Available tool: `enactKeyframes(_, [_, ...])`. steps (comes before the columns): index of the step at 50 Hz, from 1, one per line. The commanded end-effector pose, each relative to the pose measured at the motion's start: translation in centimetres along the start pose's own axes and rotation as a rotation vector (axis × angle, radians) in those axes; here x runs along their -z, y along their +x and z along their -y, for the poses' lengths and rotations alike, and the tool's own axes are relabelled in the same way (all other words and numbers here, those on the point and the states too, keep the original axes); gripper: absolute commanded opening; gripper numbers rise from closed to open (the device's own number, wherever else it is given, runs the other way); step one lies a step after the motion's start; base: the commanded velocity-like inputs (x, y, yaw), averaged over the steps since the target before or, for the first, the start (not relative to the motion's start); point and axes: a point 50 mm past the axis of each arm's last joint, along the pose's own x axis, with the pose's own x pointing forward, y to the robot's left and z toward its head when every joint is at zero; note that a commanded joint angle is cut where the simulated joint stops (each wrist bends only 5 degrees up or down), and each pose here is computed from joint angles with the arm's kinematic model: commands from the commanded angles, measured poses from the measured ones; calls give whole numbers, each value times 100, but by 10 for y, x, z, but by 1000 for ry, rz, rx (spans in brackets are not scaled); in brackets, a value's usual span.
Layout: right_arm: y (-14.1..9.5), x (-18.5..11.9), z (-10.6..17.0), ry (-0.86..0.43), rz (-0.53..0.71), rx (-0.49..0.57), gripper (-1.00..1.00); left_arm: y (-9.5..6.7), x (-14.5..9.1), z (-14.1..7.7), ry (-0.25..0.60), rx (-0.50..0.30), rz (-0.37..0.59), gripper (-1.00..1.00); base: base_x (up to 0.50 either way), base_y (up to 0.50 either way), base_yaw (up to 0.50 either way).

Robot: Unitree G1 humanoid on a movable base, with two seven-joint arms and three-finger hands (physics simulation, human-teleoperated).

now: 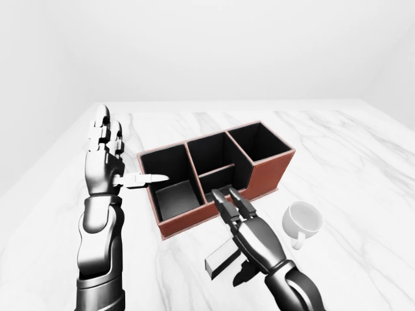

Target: Pick up the book and place it in the front compartment of the caddy.

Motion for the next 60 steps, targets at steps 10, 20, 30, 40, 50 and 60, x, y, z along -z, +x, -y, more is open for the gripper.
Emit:
enactKeyframes(10, [5, 1, -7, -10, 6, -15, 100, 0, 1, -1, 0, -2, -4, 100, 0, 0, 0])
enactKeyframes(20, [7, 1, -12, -14, 12, -28, 100, 1, -1, -1, 0, -2, 4, 100, 0, 0, 0])
enactKeyframes(30, [9, 5, -17, -5, 5, -38, 100, 1, -1, -1, 1, -2, 4, 100, 0, 0, 0])
enactKeyframes(40, [10, 7, -20, -4, 5, -48, 100, 0, 1, -1, 1, -2, -5, 100, 0, 0, 0])
enactKeyframes(50, [10, 11, -23, -4, -2, -56, 100, 0, 2, 0, 1, 1, -8, 100, 0, 0, 0])
enactKeyframes(60, [12, 15, -25, -3, -10, -63, 100, 0, 4, 0, 2, 2, -16, 100, 0, 0, 0])
